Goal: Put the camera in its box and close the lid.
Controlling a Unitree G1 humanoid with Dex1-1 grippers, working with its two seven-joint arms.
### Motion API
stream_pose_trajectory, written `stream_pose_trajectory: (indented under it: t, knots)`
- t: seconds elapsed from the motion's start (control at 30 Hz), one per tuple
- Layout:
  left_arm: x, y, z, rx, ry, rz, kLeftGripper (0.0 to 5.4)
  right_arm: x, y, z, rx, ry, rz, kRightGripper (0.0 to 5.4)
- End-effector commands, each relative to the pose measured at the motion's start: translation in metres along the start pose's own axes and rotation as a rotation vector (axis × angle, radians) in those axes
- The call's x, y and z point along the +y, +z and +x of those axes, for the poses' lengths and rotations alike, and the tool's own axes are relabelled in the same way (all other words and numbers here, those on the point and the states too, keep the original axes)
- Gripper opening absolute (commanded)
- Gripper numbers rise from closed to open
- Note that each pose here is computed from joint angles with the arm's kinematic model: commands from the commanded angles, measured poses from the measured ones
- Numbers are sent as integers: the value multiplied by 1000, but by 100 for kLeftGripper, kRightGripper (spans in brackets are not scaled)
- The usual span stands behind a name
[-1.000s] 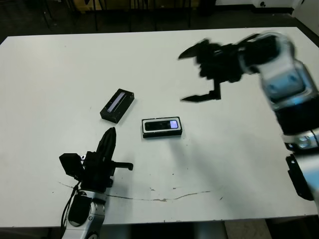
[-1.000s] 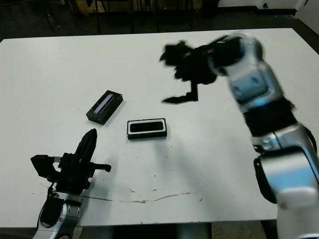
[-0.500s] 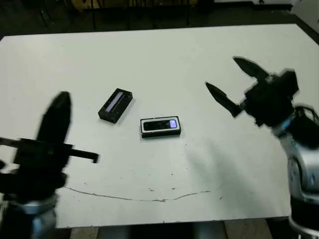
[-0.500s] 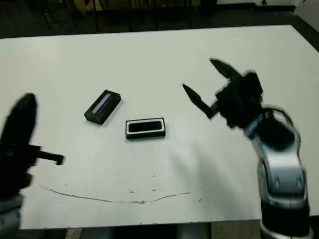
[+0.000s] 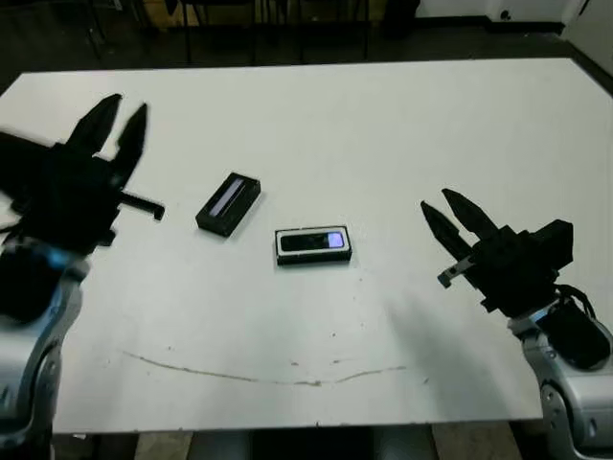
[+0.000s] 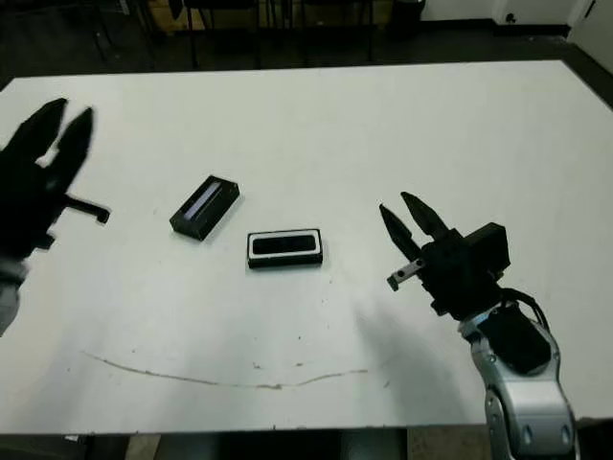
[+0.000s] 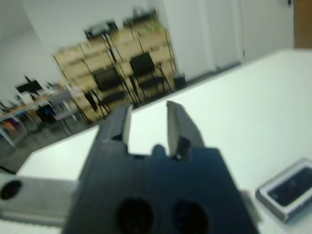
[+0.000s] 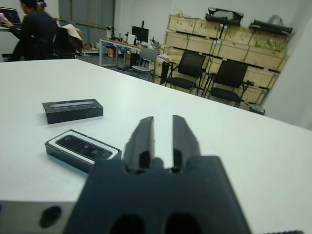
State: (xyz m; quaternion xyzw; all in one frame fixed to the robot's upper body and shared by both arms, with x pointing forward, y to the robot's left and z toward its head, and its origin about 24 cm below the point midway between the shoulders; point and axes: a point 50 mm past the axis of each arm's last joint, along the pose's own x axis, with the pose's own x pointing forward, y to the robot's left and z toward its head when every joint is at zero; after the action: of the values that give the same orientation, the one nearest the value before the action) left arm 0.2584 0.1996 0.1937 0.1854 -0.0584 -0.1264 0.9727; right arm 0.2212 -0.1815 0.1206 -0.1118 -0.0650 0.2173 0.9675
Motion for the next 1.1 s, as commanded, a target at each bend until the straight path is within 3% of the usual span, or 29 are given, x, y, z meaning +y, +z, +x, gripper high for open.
stream_pose_trajectory:
  t: [0.03,0.3,0.6,0.77,1.1]
  knots:
    - [-2,-13,12,110,-97,-57,229,2,-6,-3,40,-8,12,0]
    - [-11,-35,30,311,-205,-178,380,2,-6,-1,56,-19,8,0]
    - [-19,-57,38,414,-268,-242,539,2,-7,-1,65,-25,5,0]
    - [-24,-66,41,447,-309,-269,539,3,-9,-1,76,-27,18,0]
    - [-33,-85,48,465,-283,7,539,5,-13,-3,84,-22,36,0]
